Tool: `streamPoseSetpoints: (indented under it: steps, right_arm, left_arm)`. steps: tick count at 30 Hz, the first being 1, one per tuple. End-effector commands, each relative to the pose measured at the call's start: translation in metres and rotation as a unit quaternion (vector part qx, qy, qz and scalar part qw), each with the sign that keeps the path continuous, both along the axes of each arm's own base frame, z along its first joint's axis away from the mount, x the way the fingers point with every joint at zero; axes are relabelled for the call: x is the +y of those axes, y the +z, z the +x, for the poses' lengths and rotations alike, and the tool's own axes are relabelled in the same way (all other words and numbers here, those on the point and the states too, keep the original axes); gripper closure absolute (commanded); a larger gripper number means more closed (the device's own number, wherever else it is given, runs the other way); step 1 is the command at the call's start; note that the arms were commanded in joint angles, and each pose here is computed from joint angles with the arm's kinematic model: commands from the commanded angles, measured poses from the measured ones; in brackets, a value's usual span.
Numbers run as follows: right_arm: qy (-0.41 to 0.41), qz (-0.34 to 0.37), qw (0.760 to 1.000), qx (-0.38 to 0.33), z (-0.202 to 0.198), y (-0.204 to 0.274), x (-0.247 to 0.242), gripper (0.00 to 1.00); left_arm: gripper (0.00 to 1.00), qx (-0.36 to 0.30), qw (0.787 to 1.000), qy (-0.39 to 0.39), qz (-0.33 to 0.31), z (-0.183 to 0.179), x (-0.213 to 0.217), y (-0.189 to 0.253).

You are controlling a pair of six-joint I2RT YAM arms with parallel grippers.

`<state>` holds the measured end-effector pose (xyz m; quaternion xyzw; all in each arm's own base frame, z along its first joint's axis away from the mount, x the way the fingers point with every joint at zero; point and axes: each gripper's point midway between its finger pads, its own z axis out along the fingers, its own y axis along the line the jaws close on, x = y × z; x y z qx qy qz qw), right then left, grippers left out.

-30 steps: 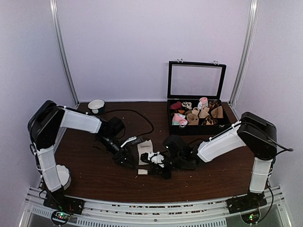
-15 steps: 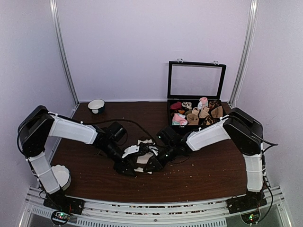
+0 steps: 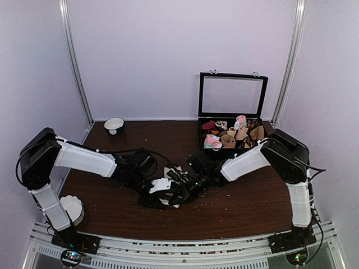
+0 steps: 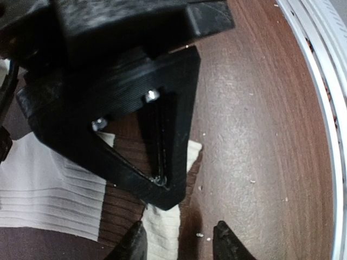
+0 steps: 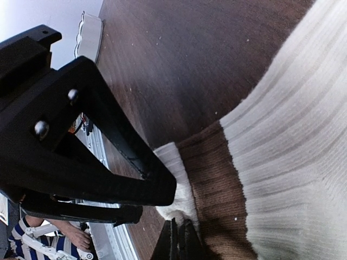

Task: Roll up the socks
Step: Roll the sock at the center of the board.

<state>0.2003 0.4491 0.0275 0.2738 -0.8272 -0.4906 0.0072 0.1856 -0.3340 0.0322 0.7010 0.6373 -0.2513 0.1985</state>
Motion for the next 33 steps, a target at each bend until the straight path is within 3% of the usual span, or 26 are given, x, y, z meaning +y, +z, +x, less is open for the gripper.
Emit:
streamPoseSetpoints:
  steps: [1, 6, 10, 12, 14, 19, 26, 31, 32, 33]
  right_arm:
    - [-0.027, -0.067, 0.996, 0.053, -0.008, -0.04, -0.017, 1.0]
    - [-0.028, -0.066, 0.995, 0.063, -0.01, -0.039, -0.017, 1.0]
    - [-0.031, -0.058, 0.996, 0.059, -0.009, -0.033, -0.017, 1.0]
    - [-0.037, -0.058, 0.997, 0.046, -0.006, -0.029, -0.02, 0.93]
    - [-0.043, -0.058, 0.997, 0.032, -0.004, -0.029, -0.026, 0.82]
    - [-0.065, -0.059, 0.996, 0.0, 0.005, -0.024, -0.042, 0.7]
    - [-0.115, -0.02, 0.991, -0.065, 0.011, -0.002, -0.071, 0.67]
    - [-0.143, 0.012, 0.981, -0.133, 0.01, 0.02, -0.088, 0.56]
    - [-0.143, 0.01, 0.978, -0.151, 0.01, 0.023, -0.091, 0.53]
    - [-0.146, 0.007, 0.975, -0.17, 0.011, 0.026, -0.095, 0.43]
  left_arm:
    - [0.61, -0.031, 0.999, -0.014, 0.009, 0.007, -0.004, -0.004]
    - [0.68, -0.031, 0.999, -0.02, 0.028, 0.006, 0.0, -0.014]
    - [0.92, -0.011, 0.999, -0.019, 0.041, 0.006, -0.003, -0.02]
    - [0.99, 0.014, 0.999, -0.019, 0.047, 0.002, -0.004, -0.023]
    - [1.0, 0.039, 0.998, -0.018, 0.052, -0.003, -0.004, -0.028]
    - [1.0, 0.112, 0.991, -0.002, 0.076, -0.013, -0.001, -0.04]
    - [1.0, 0.204, 0.976, 0.037, 0.062, -0.007, -0.001, -0.033]
    - [1.0, 0.278, 0.957, 0.046, 0.066, -0.012, -0.005, -0.037]
    - [1.0, 0.289, 0.954, 0.046, 0.066, -0.013, -0.007, -0.036]
    - [1.0, 0.299, 0.951, 0.046, 0.066, -0.014, -0.008, -0.036]
